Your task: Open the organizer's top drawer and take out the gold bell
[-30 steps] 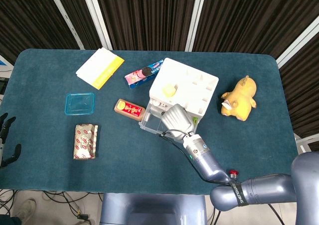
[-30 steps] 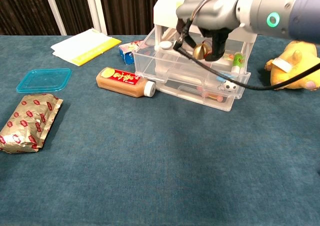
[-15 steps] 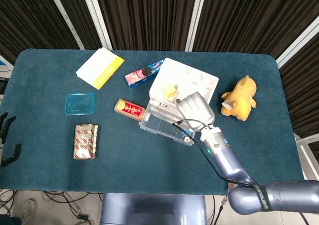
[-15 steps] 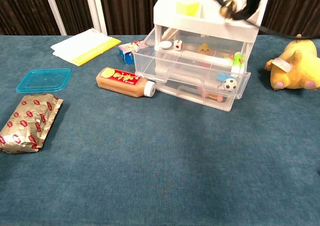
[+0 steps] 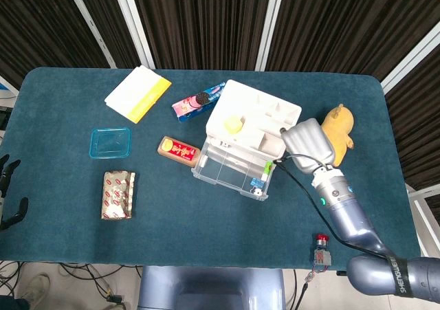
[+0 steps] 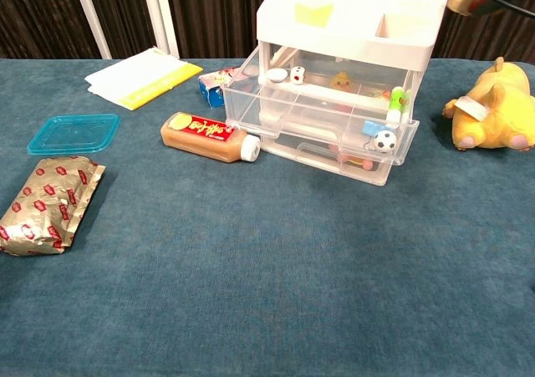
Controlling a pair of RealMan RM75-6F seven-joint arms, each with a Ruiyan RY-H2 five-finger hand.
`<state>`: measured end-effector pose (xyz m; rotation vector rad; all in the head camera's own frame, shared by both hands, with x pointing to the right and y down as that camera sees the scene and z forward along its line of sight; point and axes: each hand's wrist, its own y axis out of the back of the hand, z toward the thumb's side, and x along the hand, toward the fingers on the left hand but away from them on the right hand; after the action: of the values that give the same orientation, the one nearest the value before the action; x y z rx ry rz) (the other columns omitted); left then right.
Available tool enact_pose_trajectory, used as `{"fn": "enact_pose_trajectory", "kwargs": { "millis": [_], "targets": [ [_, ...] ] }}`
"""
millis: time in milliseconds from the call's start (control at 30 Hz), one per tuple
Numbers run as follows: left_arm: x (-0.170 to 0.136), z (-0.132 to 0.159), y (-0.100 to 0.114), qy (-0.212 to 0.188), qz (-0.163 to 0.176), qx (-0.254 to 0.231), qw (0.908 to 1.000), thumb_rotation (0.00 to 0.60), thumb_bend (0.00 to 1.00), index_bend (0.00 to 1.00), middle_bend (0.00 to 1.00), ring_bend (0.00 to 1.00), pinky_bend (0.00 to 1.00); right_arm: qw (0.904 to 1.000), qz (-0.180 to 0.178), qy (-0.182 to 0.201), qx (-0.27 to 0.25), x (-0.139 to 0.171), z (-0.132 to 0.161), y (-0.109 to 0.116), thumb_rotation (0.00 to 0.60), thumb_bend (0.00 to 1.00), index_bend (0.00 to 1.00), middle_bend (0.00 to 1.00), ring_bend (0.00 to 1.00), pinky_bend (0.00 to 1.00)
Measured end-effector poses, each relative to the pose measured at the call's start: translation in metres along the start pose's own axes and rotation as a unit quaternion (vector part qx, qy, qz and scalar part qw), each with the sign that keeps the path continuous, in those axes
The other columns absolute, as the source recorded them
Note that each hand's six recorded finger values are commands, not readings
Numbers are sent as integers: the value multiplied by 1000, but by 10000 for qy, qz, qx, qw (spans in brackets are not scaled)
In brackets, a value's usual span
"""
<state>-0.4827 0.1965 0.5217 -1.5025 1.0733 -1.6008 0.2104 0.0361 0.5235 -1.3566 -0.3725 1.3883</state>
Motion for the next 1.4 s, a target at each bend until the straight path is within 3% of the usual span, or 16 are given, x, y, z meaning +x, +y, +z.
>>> {"fn": "enact_pose_trajectory", "kwargs": {
  "millis": [367,600,1000,1400],
  "targets": [
    [0,-1,1,14,18,-6,10000,600,423,71,0,0,0,9983,432,-369,118,10,-33,-42,600,362,573,1000,1000,1000],
    [0,0,0,2,3,6,10000,600,423,72,0,0,0,9949,887,-421,217,24,-38,-84,600,363,574,1000,1000,1000],
    [0,0,0,18,6,12,10000,600,423,71,0,0,0,9918,1272,-158,11,33,-1,-143,600,362,577,1000,1000,1000],
    [1,-1,0,23,-4,13,10000,600,424,71,0,0,0,9905,1338,-85,-295,33,38,-179,600,363,580,1000,1000,1000]
  ]
}}
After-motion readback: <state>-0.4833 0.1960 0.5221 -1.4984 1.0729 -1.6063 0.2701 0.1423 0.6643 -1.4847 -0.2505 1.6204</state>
